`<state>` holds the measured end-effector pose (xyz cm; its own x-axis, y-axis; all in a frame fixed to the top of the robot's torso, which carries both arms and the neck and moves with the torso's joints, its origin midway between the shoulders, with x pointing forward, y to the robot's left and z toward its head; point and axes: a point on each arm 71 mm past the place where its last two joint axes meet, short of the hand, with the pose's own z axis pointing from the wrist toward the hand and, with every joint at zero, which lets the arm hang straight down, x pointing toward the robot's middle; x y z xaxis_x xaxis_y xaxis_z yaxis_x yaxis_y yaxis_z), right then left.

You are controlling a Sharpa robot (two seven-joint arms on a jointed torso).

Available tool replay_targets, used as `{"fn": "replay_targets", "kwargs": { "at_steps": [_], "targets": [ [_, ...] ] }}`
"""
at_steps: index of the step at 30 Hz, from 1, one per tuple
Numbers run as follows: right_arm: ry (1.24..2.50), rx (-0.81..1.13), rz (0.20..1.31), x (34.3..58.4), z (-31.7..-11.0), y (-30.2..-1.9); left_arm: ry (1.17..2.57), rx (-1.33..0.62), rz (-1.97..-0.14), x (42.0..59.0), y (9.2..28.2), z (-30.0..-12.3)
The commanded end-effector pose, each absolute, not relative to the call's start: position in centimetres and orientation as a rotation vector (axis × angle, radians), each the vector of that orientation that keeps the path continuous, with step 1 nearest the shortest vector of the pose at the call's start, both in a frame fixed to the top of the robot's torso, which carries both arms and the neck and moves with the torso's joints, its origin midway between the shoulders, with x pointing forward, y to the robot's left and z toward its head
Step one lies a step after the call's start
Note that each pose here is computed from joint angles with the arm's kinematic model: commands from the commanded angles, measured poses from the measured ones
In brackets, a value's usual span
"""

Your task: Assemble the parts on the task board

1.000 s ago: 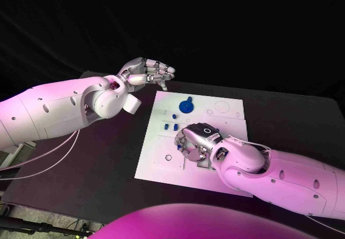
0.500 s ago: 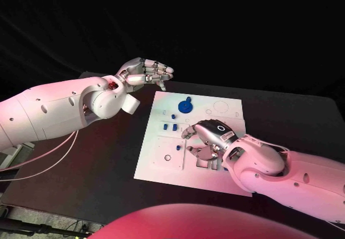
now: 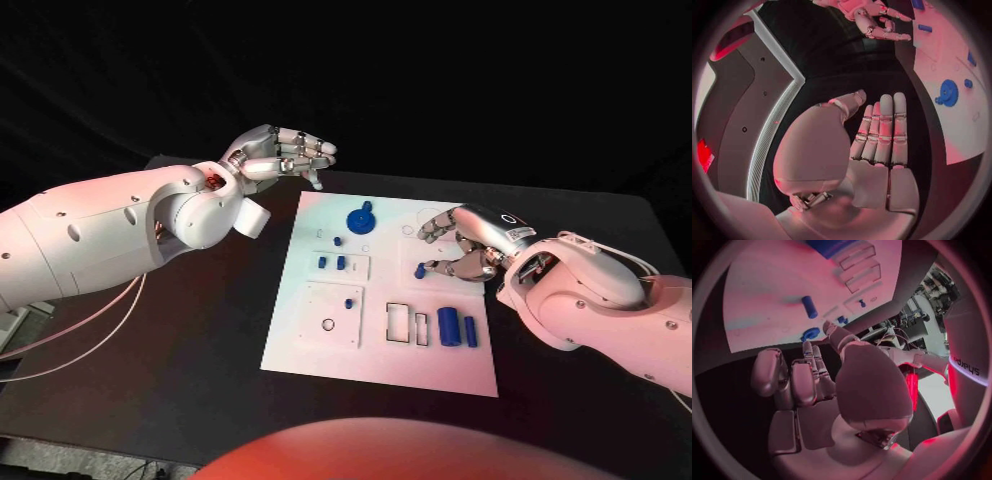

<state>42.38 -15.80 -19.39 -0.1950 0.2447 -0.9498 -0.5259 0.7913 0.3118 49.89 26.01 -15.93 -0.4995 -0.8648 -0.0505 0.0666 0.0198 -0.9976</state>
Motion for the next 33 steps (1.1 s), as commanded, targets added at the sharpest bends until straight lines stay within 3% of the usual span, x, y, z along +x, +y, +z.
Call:
{"fn": "replay_targets", "kwargs": {
  "at_steps": [1,15,33],
  "targets": [
    [1.688,-0.248,0.715,42.8,-20.0,-16.0,1.536,-0.833,-1.605,49.8,25.8,-15.7],
    [1.774,-0.323,0.671,43.3,-22.0,-15.4,1.528,-0.831,-1.605,49.8,25.8,-15.6],
    [1.793,-0.335,0.676,43.4,-22.8,-14.7,1.528,-0.834,-1.599,49.8,25.9,-15.7]
  ]
}}
